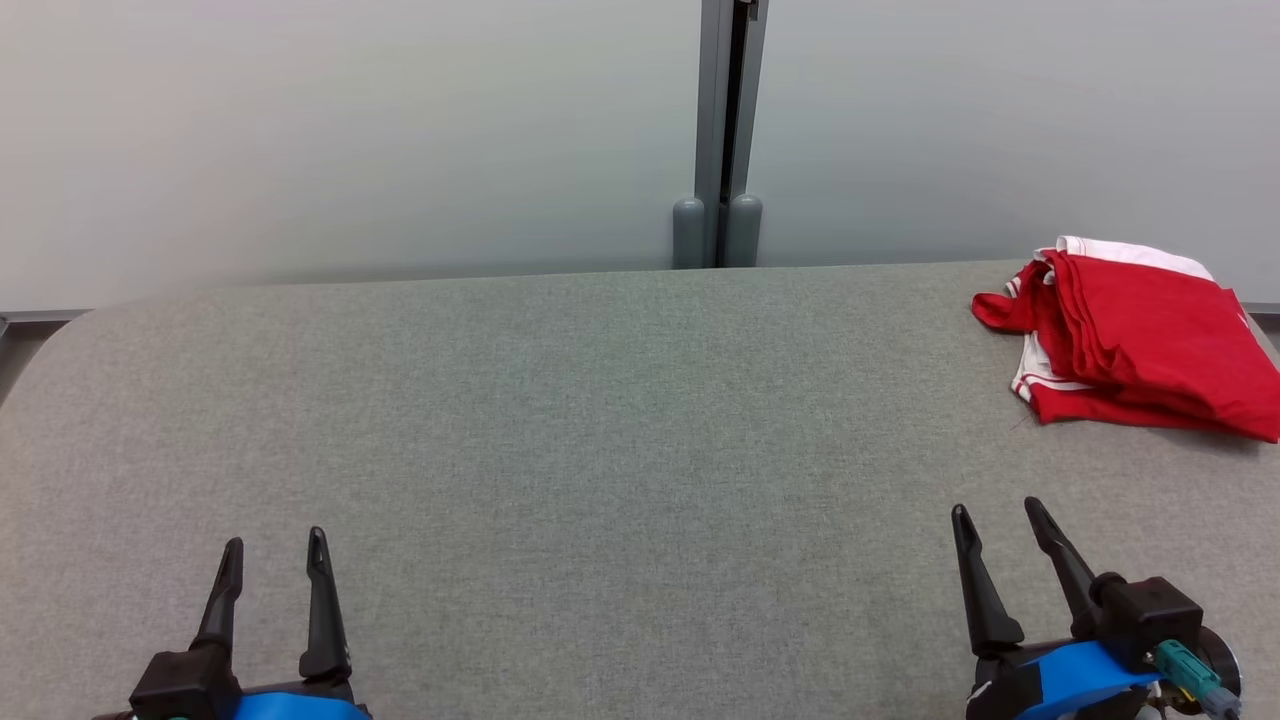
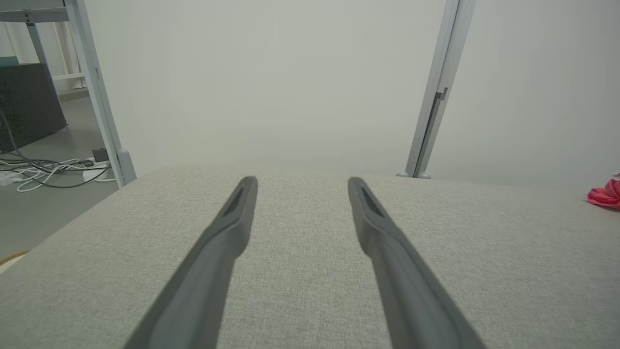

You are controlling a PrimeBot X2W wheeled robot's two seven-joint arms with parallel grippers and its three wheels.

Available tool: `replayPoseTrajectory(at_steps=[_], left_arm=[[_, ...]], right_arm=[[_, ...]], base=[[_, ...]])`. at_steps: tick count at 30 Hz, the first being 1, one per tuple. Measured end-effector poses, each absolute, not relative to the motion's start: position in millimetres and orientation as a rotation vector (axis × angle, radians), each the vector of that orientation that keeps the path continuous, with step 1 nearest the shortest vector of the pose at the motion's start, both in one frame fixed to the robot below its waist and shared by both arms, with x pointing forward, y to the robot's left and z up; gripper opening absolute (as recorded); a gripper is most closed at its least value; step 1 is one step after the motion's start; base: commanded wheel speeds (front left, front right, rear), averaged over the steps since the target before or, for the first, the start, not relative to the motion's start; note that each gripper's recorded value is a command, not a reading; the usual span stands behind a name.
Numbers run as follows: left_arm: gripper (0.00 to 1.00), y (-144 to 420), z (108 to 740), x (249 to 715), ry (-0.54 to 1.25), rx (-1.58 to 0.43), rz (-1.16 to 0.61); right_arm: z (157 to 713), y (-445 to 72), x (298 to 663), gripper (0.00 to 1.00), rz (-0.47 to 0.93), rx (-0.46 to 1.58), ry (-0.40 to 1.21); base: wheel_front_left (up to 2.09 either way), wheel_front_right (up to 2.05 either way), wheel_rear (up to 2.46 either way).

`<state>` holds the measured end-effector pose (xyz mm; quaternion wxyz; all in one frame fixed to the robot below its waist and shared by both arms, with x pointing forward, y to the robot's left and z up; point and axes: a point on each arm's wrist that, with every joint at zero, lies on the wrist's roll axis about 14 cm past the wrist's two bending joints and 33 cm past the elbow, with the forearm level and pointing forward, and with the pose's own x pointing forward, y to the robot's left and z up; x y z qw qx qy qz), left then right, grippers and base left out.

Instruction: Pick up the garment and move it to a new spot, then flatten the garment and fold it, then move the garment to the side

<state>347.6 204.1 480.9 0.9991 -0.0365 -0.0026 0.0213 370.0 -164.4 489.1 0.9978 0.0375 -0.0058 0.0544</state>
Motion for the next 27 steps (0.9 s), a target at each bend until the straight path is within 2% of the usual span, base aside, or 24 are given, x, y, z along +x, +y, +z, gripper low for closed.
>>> replayPoseTrajectory(at_steps=[27], left_arm=[[1.00,206.3,478.1,346.6,0.007,-0.056,0.037]], right_arm=[[488.9,-171.8,368.9,1.00,0.082,0.105,0.000]], base=[[0.00,0.00,0.00]])
